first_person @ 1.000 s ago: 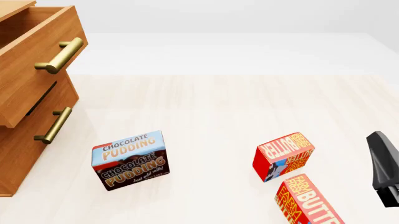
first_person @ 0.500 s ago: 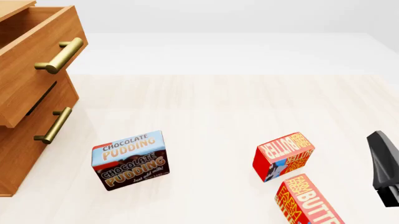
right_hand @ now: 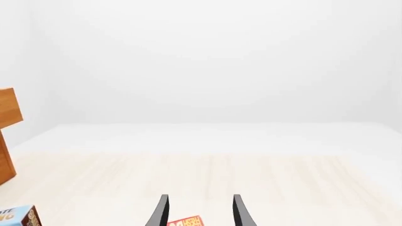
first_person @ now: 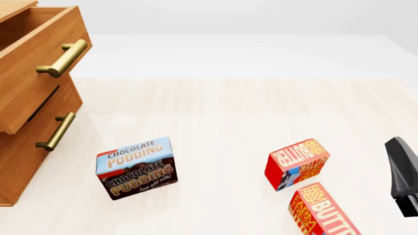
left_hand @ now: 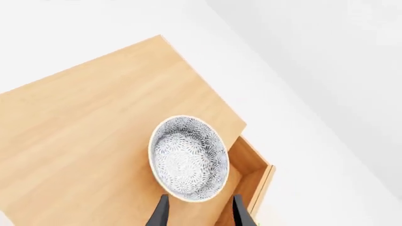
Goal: Put the bowl in the top drawer of the cabinet.
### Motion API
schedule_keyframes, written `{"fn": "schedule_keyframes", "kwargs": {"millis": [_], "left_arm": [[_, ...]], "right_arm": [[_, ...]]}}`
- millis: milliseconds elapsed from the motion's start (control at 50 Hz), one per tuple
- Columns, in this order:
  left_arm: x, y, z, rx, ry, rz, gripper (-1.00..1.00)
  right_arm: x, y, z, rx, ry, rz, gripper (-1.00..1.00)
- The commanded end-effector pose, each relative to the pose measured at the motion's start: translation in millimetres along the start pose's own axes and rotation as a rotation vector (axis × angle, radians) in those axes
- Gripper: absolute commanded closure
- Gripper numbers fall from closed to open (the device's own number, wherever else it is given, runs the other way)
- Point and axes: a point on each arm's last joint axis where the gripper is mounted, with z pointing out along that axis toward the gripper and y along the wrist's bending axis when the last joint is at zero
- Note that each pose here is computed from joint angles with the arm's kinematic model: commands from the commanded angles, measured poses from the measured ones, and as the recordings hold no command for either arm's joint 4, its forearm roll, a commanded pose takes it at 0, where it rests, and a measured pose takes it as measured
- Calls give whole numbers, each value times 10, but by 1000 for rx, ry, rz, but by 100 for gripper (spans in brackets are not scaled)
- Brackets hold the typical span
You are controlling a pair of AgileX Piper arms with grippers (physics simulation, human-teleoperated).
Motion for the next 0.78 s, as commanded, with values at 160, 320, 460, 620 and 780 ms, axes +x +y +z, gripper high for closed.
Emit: {"fn": "schedule_keyframes", "kwargs": {"millis": [160, 320, 460, 620, 780], "left_arm": [[141, -144, -325, 93, 21, 52, -100], [211, -184, -439, 132, 35, 63, -100], [314, -247, -711, 218, 54, 94, -100], [429, -243, -908, 278, 85, 121, -100], [558, -216, -1050, 332, 129, 137, -100]], "right_arm": [[-1, 1, 0, -1, -1, -1, -100], [-2, 1, 0, -2, -2, 1, -100], [-3, 1, 0, -1, -4, 1, -100], [-7, 3, 0, -5, -8, 3, -100], [-10, 3, 0, -5, -12, 4, -100]]}}
